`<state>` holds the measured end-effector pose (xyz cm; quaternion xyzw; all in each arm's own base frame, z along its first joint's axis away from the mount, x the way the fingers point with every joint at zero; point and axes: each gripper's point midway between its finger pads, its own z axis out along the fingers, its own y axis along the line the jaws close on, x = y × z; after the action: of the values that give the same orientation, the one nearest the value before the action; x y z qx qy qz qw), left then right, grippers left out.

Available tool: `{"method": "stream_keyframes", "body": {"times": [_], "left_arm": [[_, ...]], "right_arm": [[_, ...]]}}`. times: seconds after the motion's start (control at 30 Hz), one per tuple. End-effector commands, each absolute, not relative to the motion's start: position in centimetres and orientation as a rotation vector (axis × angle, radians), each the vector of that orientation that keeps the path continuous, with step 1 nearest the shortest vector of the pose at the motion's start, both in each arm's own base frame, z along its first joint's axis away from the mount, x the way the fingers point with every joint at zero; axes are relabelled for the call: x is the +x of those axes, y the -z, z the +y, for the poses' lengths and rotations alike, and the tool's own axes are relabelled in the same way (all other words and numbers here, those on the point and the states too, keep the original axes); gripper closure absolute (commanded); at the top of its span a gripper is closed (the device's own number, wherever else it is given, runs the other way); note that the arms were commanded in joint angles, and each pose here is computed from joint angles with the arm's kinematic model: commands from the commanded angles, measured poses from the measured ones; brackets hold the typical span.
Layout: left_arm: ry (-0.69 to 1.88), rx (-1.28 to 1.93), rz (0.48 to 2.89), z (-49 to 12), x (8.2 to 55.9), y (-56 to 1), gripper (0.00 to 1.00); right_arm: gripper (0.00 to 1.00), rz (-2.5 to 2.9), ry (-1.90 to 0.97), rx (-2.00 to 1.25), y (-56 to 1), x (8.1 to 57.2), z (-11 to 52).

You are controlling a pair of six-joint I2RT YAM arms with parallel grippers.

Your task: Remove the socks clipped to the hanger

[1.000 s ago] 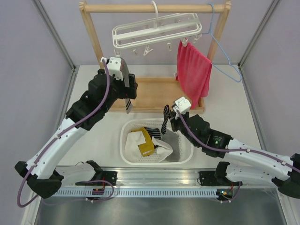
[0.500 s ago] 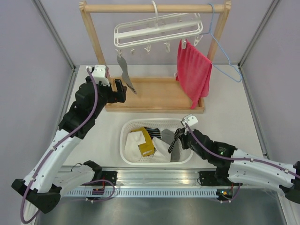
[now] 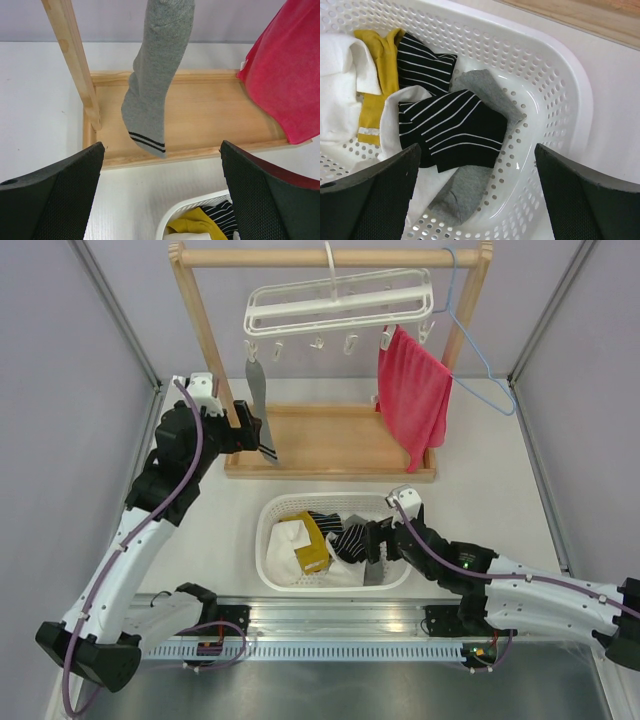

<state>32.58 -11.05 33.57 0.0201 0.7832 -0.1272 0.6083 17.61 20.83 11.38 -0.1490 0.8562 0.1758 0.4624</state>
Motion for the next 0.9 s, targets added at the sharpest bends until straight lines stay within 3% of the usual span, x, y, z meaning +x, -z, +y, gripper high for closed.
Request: {"method": "stream_keyframes", "body": {"times": [0.0,0.4,0.67,0.87], "left_arm": [[0.354,0.022,1.783,-11.5,33.1,-34.2,0.00],[0.458,-0.051,1.766,-10.5,34.8,-33.1,0.00],[0.535,-0.024,1.725,-12.5,38.2,-31.4,0.00],[0.493,0.027,1.648,-13.2,42.2,-31.0,0.00]], "right_arm": [[0.02,2.047,-0.468,-0.301,-13.8,18.2,21.1],[0.02,1.979,-0.345,-0.266,-14.8,21.2,21.6],[0.02,1.841,-0.618,-0.222,-19.6,26.9,26.1],[0.02,1.760,-0.692,-0.229,-22.5,28.6,27.9]]}}
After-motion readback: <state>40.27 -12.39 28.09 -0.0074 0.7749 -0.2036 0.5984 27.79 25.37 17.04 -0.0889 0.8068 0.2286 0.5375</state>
